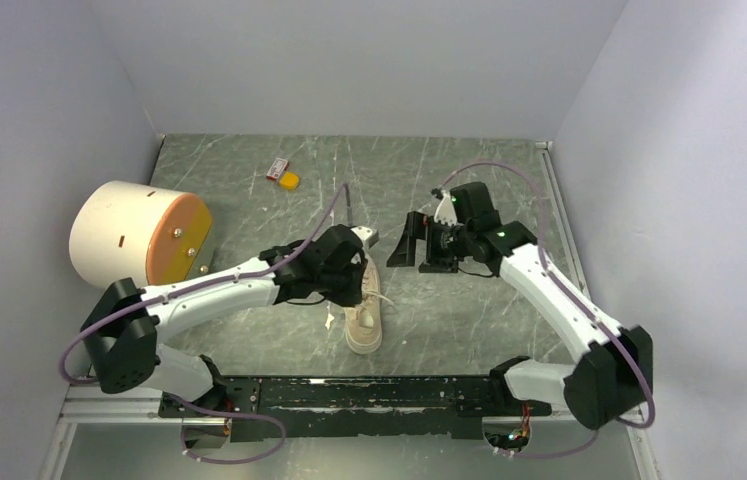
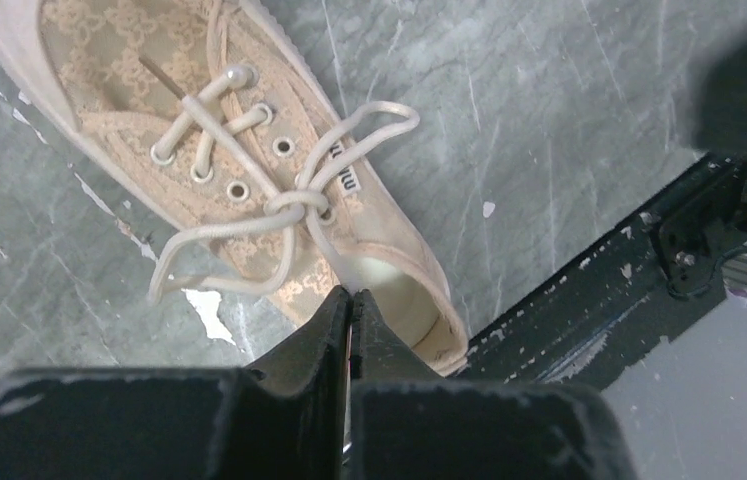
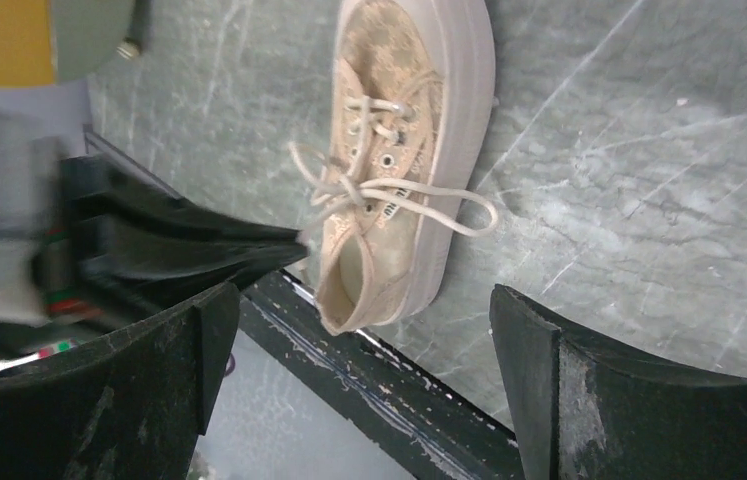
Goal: Tie the shoes
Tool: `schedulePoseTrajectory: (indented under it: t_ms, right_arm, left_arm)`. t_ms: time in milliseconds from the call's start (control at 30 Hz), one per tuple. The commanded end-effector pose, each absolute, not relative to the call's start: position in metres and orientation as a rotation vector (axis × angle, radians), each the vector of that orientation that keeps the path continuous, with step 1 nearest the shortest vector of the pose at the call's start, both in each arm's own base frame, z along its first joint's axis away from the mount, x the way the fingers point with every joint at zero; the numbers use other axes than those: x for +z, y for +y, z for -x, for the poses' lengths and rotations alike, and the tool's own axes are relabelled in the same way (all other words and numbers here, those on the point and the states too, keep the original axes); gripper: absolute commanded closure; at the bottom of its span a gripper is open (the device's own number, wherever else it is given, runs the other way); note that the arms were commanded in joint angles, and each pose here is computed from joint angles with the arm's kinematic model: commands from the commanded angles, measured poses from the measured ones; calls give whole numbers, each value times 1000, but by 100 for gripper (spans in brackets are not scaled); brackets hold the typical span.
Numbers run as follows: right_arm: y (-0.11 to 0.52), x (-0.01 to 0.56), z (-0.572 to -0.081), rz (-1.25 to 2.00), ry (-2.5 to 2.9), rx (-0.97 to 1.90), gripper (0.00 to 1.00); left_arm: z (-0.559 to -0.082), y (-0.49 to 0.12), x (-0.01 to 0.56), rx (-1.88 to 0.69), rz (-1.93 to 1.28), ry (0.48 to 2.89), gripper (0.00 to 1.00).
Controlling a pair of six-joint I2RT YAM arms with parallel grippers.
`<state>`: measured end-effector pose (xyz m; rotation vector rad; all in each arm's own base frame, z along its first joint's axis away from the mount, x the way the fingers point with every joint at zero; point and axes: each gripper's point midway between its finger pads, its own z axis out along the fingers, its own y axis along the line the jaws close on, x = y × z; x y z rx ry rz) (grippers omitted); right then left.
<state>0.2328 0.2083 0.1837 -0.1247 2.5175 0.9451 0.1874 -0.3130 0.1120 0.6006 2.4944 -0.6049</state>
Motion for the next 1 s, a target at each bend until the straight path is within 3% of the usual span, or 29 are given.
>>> schedulePoseTrajectory:
  t_ms: [0, 433, 500, 600, 967]
  right_arm:
    - [223, 160, -234, 112, 2577, 1058, 0]
    - [245, 97, -241, 145, 2726, 1197, 1]
    - [247, 92, -242, 171, 2724, 1208, 3]
    - [252, 91, -240, 250, 2670, 1282, 15]
    - [260, 86, -215, 298, 2571, 1528, 21]
  left_arm:
    - [-168, -300, 114, -737, -604, 2550, 95]
    - [-145, -248, 90, -783, -451, 2650, 95]
    - [-143, -238, 85, -766, -417, 2672, 95]
    - [-140, -224, 78, -741, -346, 2704, 95]
    - [-139, -221, 64, -812, -276, 2715, 95]
